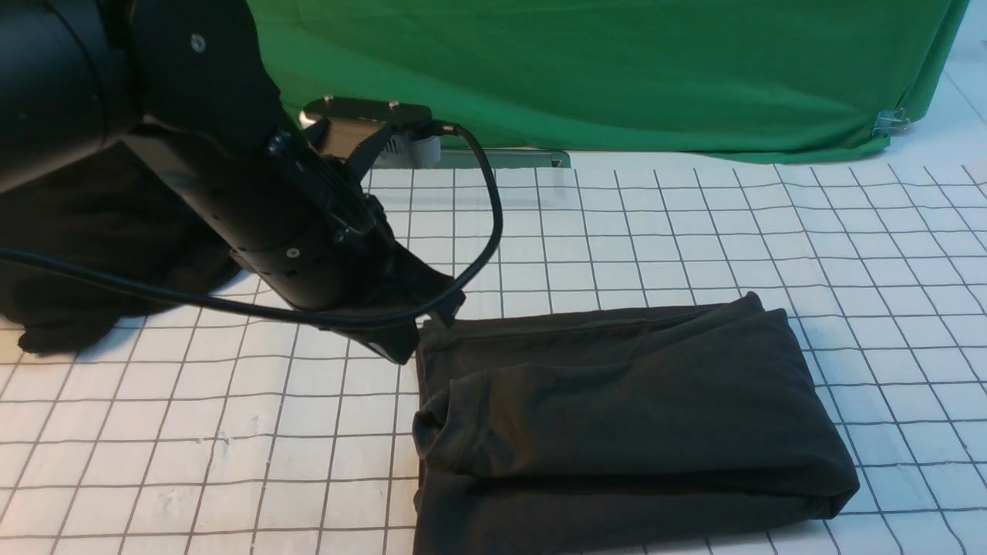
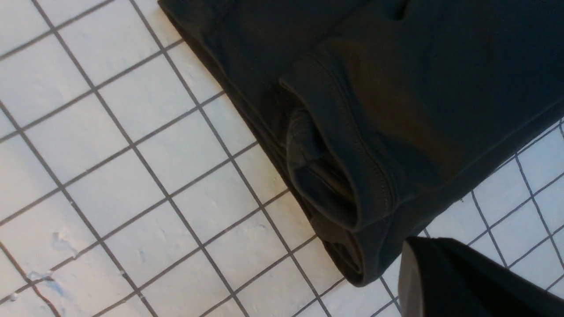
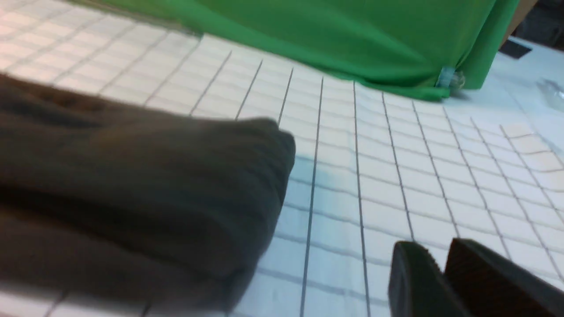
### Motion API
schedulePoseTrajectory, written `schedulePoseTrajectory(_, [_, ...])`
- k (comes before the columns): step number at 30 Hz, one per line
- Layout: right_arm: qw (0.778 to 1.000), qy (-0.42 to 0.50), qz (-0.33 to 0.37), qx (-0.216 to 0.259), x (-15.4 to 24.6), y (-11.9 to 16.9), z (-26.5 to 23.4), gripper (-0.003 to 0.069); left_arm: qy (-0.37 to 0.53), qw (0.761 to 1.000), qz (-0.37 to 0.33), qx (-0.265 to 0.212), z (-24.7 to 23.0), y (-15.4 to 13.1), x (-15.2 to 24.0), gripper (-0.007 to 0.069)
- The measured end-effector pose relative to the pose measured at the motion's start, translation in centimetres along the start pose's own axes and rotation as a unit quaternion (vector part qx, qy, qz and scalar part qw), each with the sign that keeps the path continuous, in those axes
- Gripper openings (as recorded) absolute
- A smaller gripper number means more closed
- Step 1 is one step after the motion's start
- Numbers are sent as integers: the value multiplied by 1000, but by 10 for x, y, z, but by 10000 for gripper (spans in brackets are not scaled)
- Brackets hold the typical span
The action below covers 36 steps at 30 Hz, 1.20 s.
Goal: Fold a long-sleeved shirt over a white checkered tablecloth.
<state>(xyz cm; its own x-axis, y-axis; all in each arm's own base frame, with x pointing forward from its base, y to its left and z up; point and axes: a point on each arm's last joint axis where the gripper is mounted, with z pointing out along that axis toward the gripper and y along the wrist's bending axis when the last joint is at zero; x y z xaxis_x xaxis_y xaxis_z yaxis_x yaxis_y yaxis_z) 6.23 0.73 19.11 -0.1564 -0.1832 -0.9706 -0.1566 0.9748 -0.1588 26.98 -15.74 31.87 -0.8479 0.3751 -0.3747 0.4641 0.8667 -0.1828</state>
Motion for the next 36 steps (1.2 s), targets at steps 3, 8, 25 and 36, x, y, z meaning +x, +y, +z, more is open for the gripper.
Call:
schedulePoseTrajectory(3, [1000,7,-3,6,3,0,-2,116,-12,1000,2,-4,-10,-1,2,1])
schedulePoseTrajectory(8, [1000,-16,-3,10,2,0,-6,125,-63,997,11,-36,-47,-1,12,3])
schedulePoseTrajectory(25, [1000,-16,-2,10,2,0,-6,159,-335,941,-11,45,-187,-25,147,3])
schedulePoseTrajectory(36, [999,-8,6,52,3,-5,-7,185,-540,839,-8,65,-136,-7,216,3])
